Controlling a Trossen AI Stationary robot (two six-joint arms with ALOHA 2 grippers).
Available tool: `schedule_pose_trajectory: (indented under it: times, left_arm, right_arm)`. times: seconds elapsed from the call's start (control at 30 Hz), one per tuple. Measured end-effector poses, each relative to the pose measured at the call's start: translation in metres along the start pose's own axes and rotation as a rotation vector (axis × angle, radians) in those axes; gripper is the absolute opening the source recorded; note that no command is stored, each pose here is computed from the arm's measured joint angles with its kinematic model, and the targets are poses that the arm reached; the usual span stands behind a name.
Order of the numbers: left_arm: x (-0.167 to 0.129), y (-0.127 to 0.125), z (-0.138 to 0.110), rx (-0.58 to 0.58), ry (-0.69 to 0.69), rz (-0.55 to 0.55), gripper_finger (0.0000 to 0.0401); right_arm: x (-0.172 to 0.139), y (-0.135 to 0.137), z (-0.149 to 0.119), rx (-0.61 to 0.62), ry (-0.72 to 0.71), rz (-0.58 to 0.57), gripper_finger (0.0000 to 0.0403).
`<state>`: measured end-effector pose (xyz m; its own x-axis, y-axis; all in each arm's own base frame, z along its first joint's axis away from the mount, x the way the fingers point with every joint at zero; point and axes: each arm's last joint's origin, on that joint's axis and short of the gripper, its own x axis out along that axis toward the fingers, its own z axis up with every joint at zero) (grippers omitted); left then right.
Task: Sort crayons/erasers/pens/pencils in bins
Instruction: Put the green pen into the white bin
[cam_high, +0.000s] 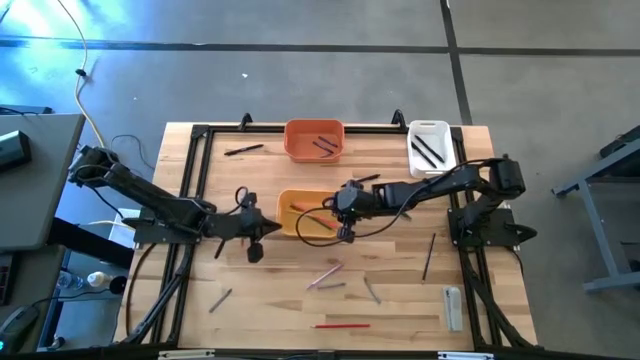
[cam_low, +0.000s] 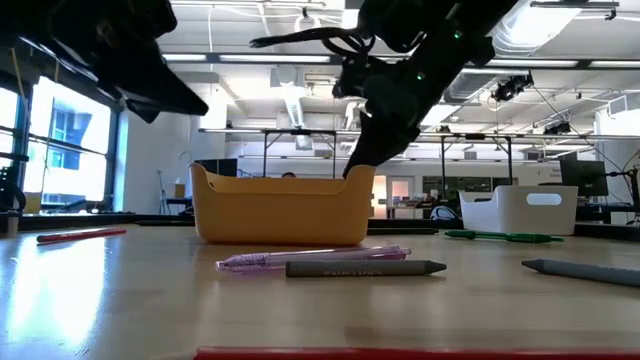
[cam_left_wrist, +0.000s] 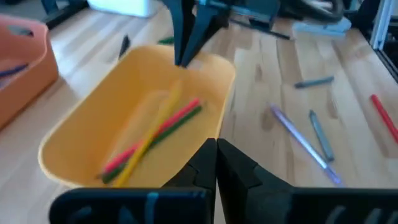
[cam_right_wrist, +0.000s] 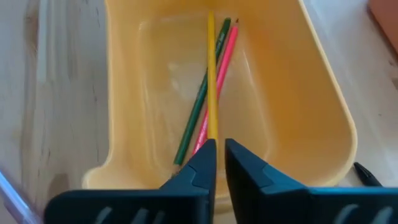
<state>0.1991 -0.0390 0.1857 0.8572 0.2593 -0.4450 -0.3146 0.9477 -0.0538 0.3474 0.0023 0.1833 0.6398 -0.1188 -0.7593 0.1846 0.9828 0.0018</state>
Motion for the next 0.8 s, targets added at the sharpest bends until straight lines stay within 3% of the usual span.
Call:
schedule_pose_trajectory:
  times: [0.2, 0.33, 0.43, 0.57, 0.8]
  left_arm:
    - [0.002, 0.001, 0.011, 0.033, -0.091, -0.012, 0.0]
    - [0.002, 0.002, 0.016, 0.05, -0.137, -0.014, 0.0]
    - [0.001, 0.002, 0.017, 0.093, -0.151, 0.003, 0.0]
    - [0.002, 0.004, 0.012, 0.094, -0.196, 0.029, 0.0]
    - [-0.001, 0.014, -0.007, 0.021, -0.329, -0.024, 0.0]
  right_arm:
    - [-0.011, 0.0, 0.004, 0.002, -0.026, -0.002, 0.0081]
    - [-0.033, 0.001, 0.009, -0.019, -0.06, 0.006, 0.0094]
    - [-0.056, 0.011, 0.01, -0.096, -0.092, -0.02, 0.0075]
    - [-0.08, 0.026, -0.006, -0.147, -0.199, -0.039, 0.0018]
    - [-0.092, 0.037, -0.061, -0.03, -0.29, 0.038, 0.0009]
